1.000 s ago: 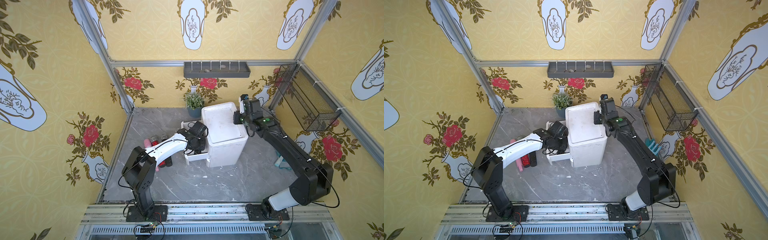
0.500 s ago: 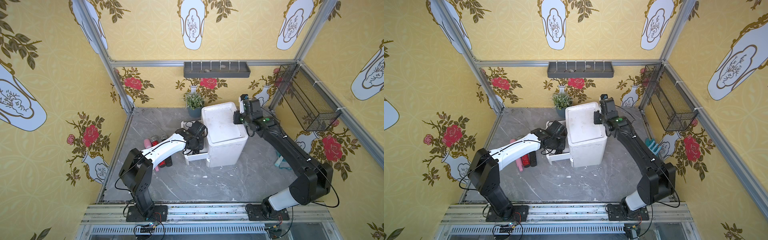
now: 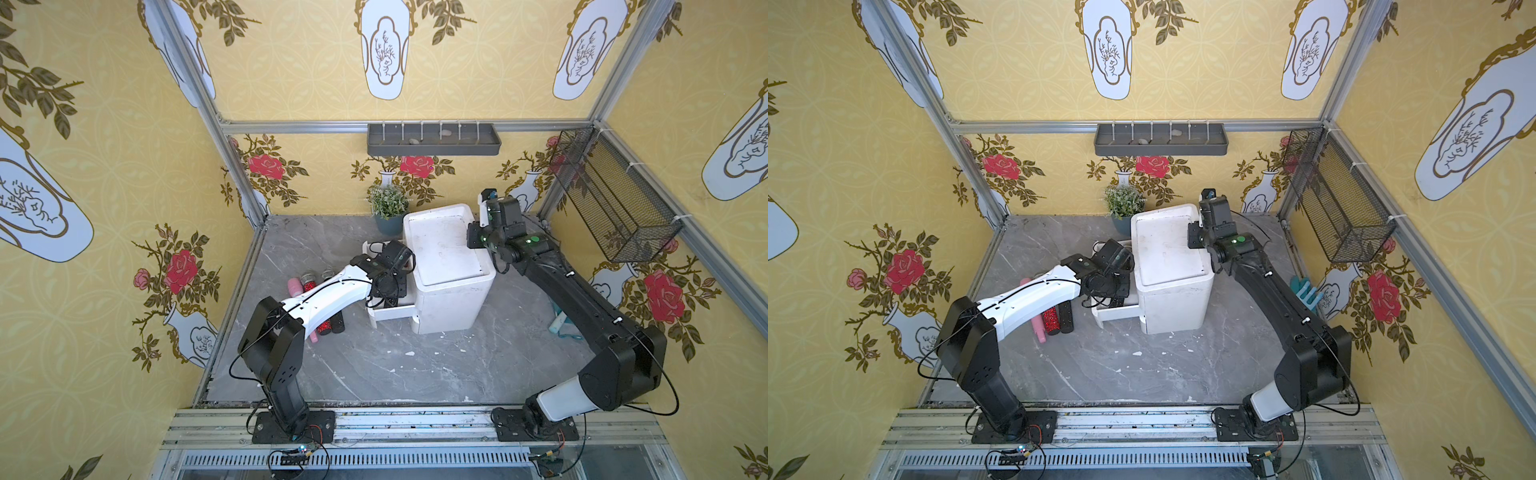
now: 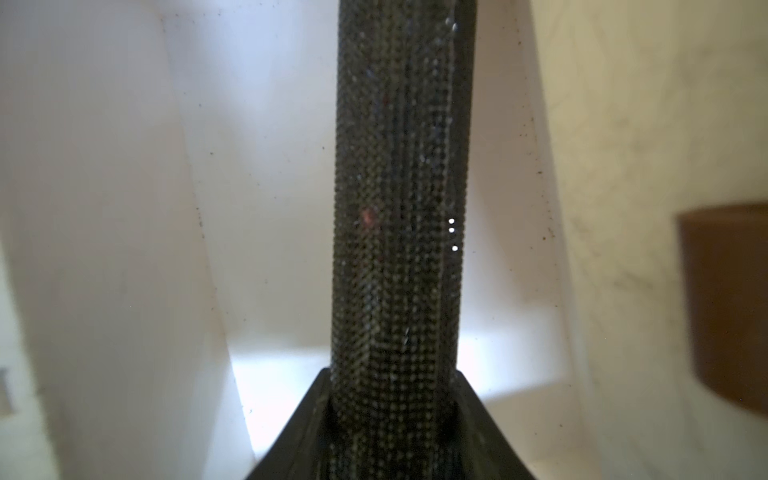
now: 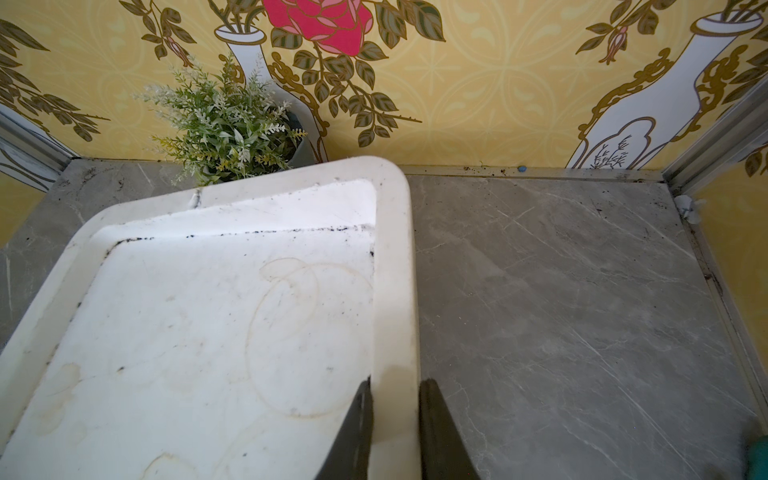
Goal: Take the microphone out of the drawer
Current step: Pick up the microphone from the drawer.
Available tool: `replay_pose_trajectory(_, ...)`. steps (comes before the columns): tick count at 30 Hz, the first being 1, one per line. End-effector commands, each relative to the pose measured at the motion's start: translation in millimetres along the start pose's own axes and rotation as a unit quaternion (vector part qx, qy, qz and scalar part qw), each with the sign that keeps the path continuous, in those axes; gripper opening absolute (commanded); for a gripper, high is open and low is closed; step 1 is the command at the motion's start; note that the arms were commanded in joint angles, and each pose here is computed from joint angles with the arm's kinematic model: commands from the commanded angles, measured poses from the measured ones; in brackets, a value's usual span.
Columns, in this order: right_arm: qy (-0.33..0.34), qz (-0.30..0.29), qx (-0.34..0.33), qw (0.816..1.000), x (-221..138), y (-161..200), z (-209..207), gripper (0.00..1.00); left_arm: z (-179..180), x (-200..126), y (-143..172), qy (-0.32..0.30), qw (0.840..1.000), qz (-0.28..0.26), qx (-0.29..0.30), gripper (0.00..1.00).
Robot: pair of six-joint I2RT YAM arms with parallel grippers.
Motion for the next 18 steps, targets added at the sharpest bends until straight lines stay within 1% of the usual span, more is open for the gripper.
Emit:
replay_pose_trajectory(1, -0.033, 0.085, 0.005, 0.996, 5, 36, 9, 0.16, -2, -2, -27, -0.008, 0.997, -0.070, -0.041, 0.27)
replay_pose_trajectory(9, -0.038, 0.086, 0.004, 0.996, 7, 36, 11, 0.16, -2, -5, -33, -0.007, 0.994, -0.087, -0.062, 0.25)
replay_pose_trajectory(14, -0.041, 0.087, 0.002, 0.995, 8, 36, 12, 0.16, 3, 0, -25, -0.009, 0.994, -0.079, -0.081, 0.24)
replay_pose_trajectory(18, -0.044, 0.087, 0.000, 0.995, 9, 37, 12, 0.16, 8, -7, -21, -0.001, 0.990, -0.101, -0.096, 0.24)
Point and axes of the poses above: each gripper's point midway between its finger pads, its own x axis out along the fingers, its own z axis along the line the jaws close on, y = z × x, the point moved 5 cm from there along -x, back along the fingers, and after that the axes turned 4 degrees about -x, right-handed, at the moved point
